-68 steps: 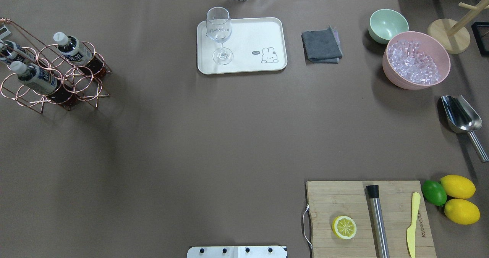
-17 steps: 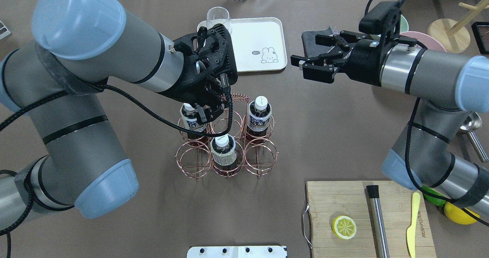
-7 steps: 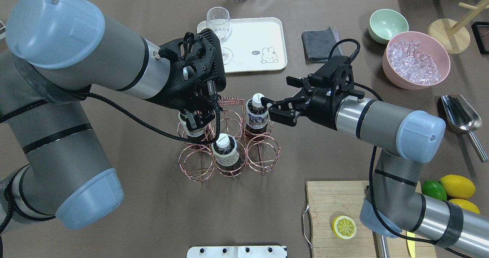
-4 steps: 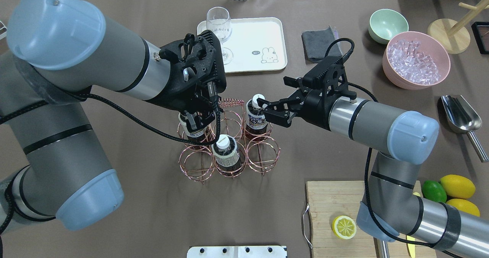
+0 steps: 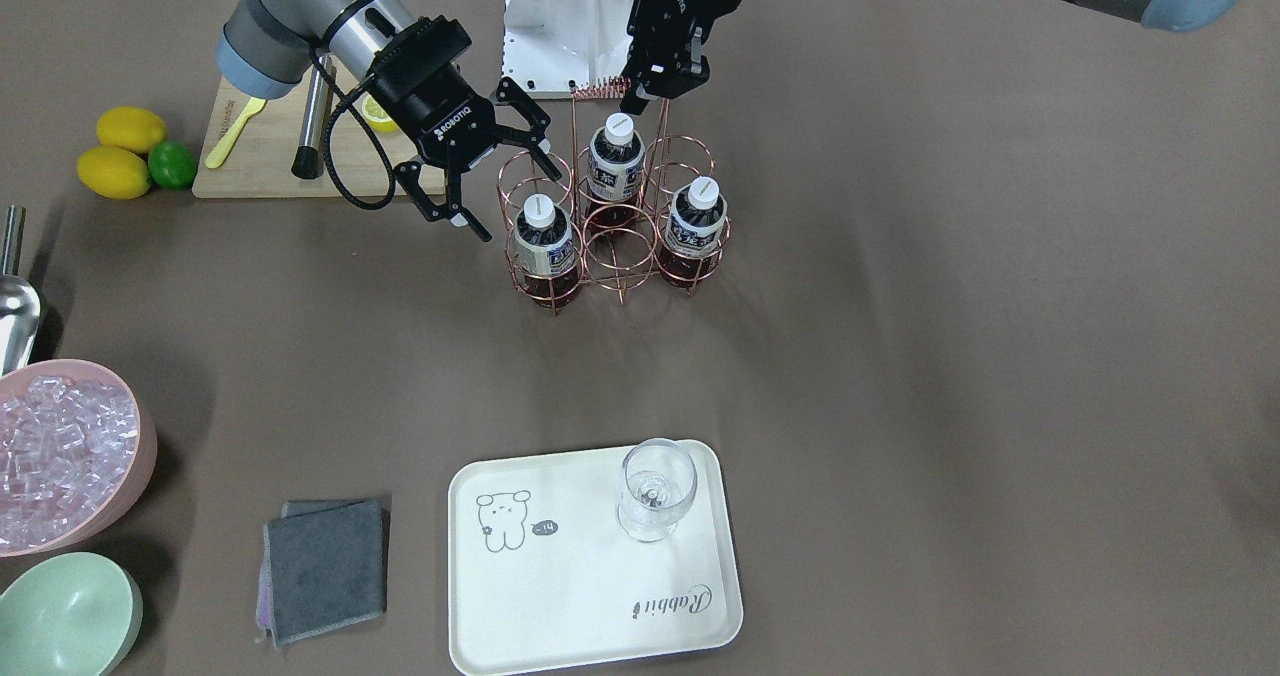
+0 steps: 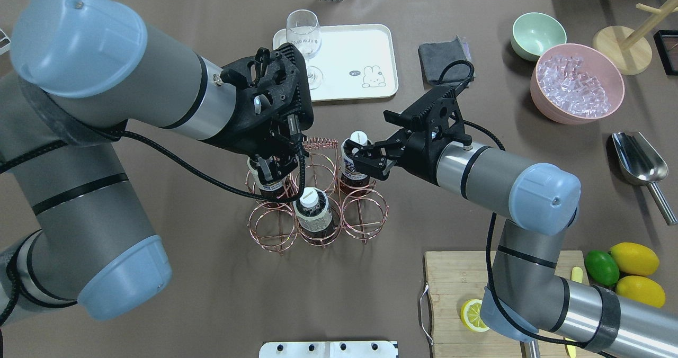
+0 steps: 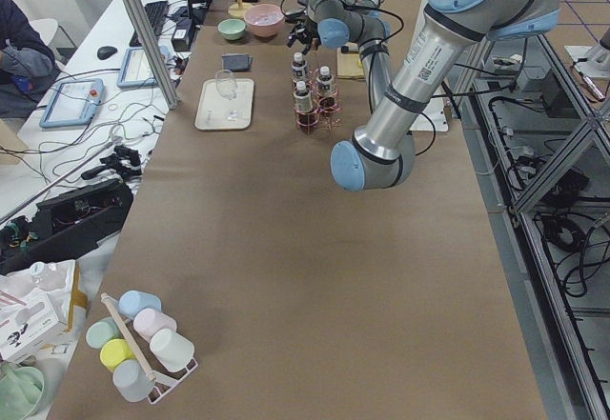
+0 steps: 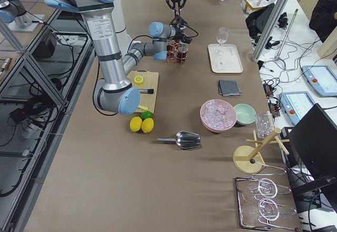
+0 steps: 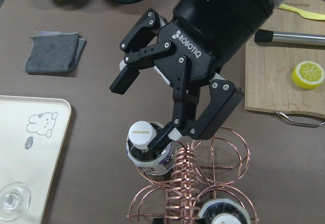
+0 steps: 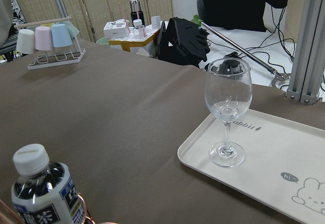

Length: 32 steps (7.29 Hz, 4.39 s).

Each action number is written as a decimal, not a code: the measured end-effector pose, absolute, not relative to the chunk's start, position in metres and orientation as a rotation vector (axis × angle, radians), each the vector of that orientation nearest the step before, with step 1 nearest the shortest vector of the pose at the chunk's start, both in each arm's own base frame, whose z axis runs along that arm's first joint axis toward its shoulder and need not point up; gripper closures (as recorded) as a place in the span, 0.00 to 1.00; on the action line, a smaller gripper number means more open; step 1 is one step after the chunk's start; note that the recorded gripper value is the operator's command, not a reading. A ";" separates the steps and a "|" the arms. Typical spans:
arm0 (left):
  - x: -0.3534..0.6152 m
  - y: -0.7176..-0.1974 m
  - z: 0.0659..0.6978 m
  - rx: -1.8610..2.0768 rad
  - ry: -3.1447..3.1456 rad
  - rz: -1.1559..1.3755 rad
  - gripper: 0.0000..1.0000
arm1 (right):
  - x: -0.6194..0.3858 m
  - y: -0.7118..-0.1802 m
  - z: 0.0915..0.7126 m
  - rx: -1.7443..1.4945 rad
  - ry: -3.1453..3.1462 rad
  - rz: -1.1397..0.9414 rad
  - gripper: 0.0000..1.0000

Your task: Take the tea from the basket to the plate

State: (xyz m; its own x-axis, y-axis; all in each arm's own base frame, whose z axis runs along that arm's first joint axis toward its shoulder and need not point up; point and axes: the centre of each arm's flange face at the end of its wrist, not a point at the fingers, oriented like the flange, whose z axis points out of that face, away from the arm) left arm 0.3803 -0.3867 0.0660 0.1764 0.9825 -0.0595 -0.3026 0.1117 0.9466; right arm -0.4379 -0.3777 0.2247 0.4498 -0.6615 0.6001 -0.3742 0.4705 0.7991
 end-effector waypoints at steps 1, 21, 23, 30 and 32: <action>0.380 -0.387 0.067 0.988 0.899 1.160 1.00 | -0.441 -0.375 0.225 1.132 -1.145 -0.234 0.01; 0.382 -0.385 0.069 0.975 0.900 1.165 1.00 | -0.460 -0.368 0.226 1.176 -1.060 -0.248 1.00; 0.383 -0.386 0.069 0.973 0.899 1.165 1.00 | -0.448 -0.368 0.216 1.186 -1.080 -0.238 1.00; 0.386 -0.381 0.070 0.966 0.900 1.173 1.00 | -0.296 -0.416 0.146 1.163 -1.086 -0.267 1.00; 0.385 -0.381 0.070 0.963 0.899 1.173 1.00 | -0.234 -0.453 0.150 1.159 -1.062 -0.257 1.00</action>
